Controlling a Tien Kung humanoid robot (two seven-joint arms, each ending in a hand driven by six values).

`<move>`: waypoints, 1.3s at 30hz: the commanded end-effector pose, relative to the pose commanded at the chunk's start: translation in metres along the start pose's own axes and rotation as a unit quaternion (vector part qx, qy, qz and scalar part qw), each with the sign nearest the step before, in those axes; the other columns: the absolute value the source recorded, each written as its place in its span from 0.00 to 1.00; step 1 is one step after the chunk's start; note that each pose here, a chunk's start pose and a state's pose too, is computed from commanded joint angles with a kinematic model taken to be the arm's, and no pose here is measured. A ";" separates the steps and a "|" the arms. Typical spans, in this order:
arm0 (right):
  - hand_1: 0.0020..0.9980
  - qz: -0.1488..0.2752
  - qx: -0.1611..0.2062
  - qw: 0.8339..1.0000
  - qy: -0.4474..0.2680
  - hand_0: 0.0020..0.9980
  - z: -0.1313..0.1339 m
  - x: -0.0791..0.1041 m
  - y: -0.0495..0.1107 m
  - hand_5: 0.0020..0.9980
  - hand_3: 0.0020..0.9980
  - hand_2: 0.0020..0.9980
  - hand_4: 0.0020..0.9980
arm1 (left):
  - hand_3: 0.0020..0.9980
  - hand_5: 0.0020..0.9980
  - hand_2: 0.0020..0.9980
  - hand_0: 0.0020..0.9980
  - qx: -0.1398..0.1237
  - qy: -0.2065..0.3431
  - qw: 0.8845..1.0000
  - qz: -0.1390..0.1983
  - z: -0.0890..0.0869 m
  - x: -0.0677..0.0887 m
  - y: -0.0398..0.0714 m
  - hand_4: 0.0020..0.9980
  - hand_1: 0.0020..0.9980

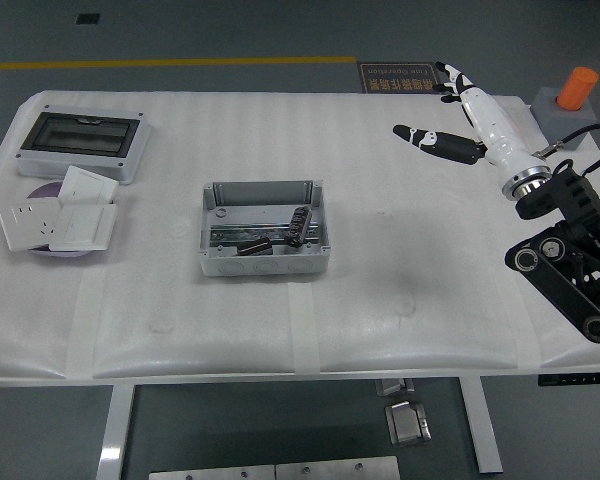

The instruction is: Pick up the battery,place it into the box

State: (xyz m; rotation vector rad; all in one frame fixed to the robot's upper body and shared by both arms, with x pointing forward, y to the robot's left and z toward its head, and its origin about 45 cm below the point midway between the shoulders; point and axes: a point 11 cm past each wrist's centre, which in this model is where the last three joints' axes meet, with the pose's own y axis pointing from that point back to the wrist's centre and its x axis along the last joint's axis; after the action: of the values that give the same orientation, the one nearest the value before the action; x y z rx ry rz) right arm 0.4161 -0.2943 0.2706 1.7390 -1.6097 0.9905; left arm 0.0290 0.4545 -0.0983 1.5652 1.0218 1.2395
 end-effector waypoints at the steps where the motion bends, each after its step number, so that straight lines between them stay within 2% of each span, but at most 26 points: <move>1: 0.76 0.004 -0.002 1.000 -0.002 0.91 0.001 0.002 0.001 0.70 0.96 0.81 1.00 | 0.51 0.30 0.40 0.46 0.000 0.000 1.000 0.000 0.000 0.000 0.000 0.45 0.58; 11: 0.75 0.033 -0.022 0.999 -0.011 0.90 0.018 0.018 0.007 0.71 0.94 0.80 1.00 | 0.51 0.30 0.40 0.46 0.003 0.001 1.000 0.001 -0.003 0.001 0.000 0.45 0.58; 25: 0.74 0.055 -0.042 0.998 -0.011 0.90 0.034 0.031 0.015 0.71 0.93 0.80 1.00 | 0.51 0.30 0.40 0.46 0.004 -0.001 1.000 0.012 -0.005 0.015 0.001 0.45 0.58; 39: 0.74 0.057 -0.053 0.997 -0.011 0.89 0.043 0.031 0.020 0.70 0.92 0.80 1.00 | 0.51 0.30 0.40 0.46 0.007 -0.003 1.000 0.015 -0.008 0.018 0.001 0.45 0.58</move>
State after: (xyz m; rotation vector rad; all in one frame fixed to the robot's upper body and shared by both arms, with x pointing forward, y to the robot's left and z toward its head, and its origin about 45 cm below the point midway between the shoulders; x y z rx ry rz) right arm 0.4023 -0.3493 0.2704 1.6073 -1.7583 0.9227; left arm 0.0240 0.4725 -0.0911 1.5985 1.0087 1.2492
